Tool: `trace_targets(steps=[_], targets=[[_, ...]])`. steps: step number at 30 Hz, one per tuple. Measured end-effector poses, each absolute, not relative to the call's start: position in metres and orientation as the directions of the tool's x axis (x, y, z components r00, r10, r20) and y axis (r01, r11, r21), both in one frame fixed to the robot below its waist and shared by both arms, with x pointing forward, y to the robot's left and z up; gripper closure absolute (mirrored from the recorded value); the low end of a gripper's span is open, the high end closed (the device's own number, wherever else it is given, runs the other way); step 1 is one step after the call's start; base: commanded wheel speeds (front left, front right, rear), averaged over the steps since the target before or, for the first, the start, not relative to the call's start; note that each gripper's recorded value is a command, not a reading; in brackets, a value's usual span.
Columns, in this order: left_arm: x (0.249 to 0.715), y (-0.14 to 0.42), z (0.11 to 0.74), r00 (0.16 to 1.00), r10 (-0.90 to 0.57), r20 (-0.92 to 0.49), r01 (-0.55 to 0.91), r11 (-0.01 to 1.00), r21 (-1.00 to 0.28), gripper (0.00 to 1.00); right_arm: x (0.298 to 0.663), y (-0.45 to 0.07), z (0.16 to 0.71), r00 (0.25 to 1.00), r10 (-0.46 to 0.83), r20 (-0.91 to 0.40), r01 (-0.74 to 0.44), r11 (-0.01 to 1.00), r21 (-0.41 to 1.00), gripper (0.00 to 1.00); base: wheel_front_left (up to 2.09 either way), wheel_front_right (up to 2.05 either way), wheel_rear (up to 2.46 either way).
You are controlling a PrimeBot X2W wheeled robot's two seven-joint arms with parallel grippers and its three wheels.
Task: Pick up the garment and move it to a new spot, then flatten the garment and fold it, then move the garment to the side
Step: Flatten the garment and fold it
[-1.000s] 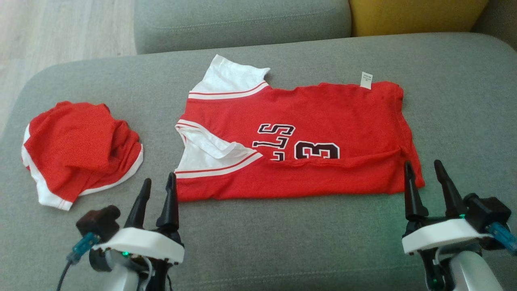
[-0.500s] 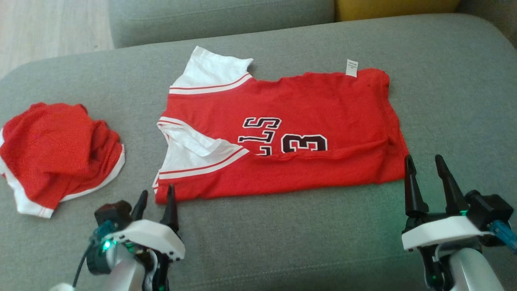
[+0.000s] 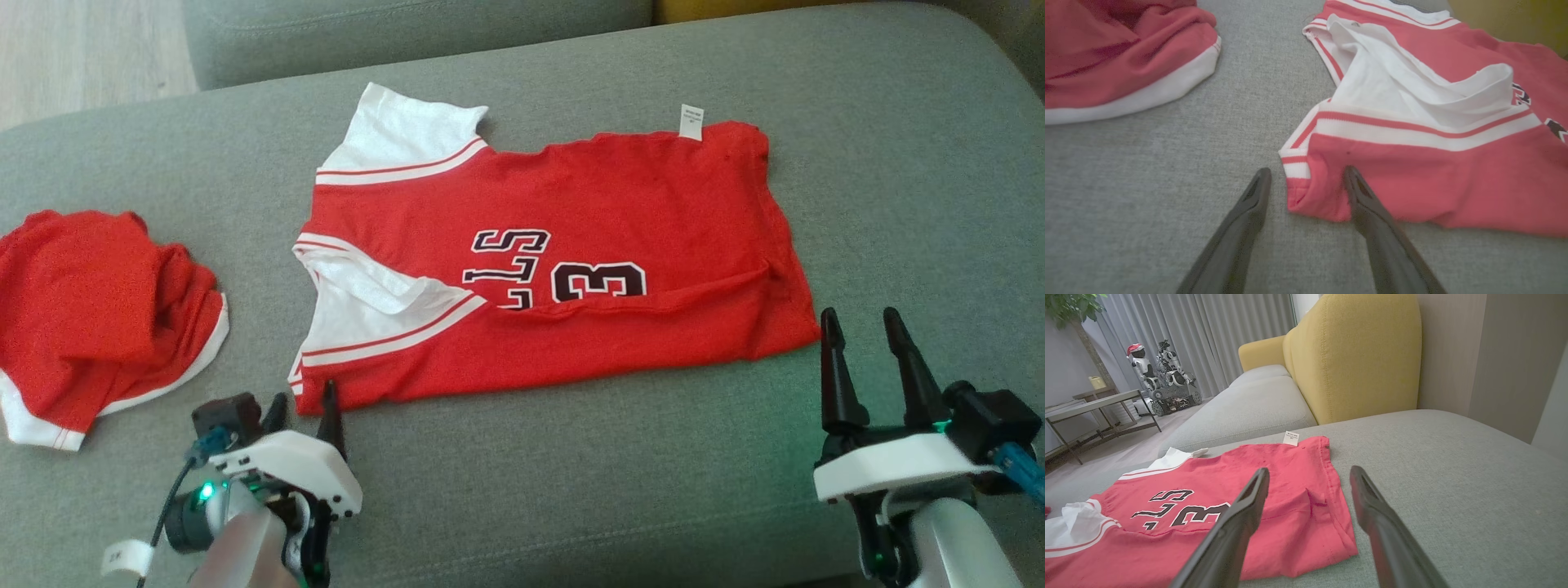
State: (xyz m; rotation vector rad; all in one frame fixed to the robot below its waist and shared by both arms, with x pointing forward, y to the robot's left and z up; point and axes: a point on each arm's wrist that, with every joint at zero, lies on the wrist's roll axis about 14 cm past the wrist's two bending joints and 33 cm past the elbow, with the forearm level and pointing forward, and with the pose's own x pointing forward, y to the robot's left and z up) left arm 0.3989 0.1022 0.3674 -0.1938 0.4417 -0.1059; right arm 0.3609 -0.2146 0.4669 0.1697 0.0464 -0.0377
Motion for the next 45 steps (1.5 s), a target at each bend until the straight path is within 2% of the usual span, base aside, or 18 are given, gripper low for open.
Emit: trace_targets(steps=[1, 6, 9, 16, 19, 25, 31, 32, 33, 45], targets=[[0.399, 0.101, 0.367, 0.897, -0.153, -0.415, 0.067, 0.975, -0.214, 1.00, 0.361, -0.215, 0.467, 0.998, -0.035, -0.050, 0.043, 0.985, 0.168, 0.00, 0.00, 0.00, 0.00], [0.401, 0.100, 0.370, 0.899, -0.178, -0.401, 0.083, 0.967, -0.243, 1.00, 0.366, -0.214, 0.461, 0.997, -0.033, -0.074, 0.045, 0.984, 0.173, 0.00, 0.00, 0.00, 0.00], [0.410, 0.101, 0.387, 0.923, -0.177, -0.342, 0.086, 0.961, -0.264, 1.00, 0.372, -0.211, 0.450, 0.992, -0.027, -0.124, 0.050, 0.981, 0.186, 0.00, 0.00, 0.00, 0.00], [0.420, 0.110, 0.429, 0.969, -0.166, -0.185, 0.108, 0.952, -0.286, 1.00, 0.384, -0.226, 0.409, 0.946, -0.080, -0.313, 0.159, 0.959, 0.236, 0.00, 0.00, 0.00, 0.00], [0.409, 0.111, 0.426, 0.968, -0.168, -0.189, 0.108, 0.951, -0.290, 1.00, 0.391, -0.238, 0.394, 0.917, -0.119, -0.380, 0.224, 0.943, 0.245, 0.00, 0.00, 0.00, 0.00], [0.400, 0.106, 0.423, 0.963, -0.191, -0.191, 0.130, 0.947, -0.293, 1.00, 0.411, -0.216, 0.372, 0.882, -0.061, -0.468, 0.228, 0.924, 0.308, 0.00, 0.00, 0.00, 0.00], [0.398, 0.107, 0.418, 0.960, -0.187, -0.206, 0.123, 0.950, -0.288, 1.00, 0.416, -0.205, 0.360, 0.858, -0.032, -0.513, 0.224, 0.922, 0.317, 0.00, 0.00, 0.00, 0.00], [0.398, 0.106, 0.418, 0.960, -0.188, -0.208, 0.124, 0.950, -0.288, 1.00, 0.418, -0.204, 0.360, 0.857, -0.026, -0.514, 0.220, 0.922, 0.319, 0.35, 0.00, 0.00, 0.00], [0.398, 0.106, 0.417, 0.959, -0.189, -0.210, 0.124, 0.950, -0.288, 1.00, 0.420, -0.201, 0.360, 0.857, -0.017, -0.516, 0.210, 0.925, 0.318, 1.00, 0.00, 0.00, 0.00], [0.387, 0.106, 0.407, 0.948, -0.193, -0.252, 0.125, 0.957, -0.263, 1.00, 0.414, -0.205, 0.374, 0.859, 0.005, -0.512, 0.144, 0.957, 0.251, 1.00, 0.00, 0.00, 0.00]])
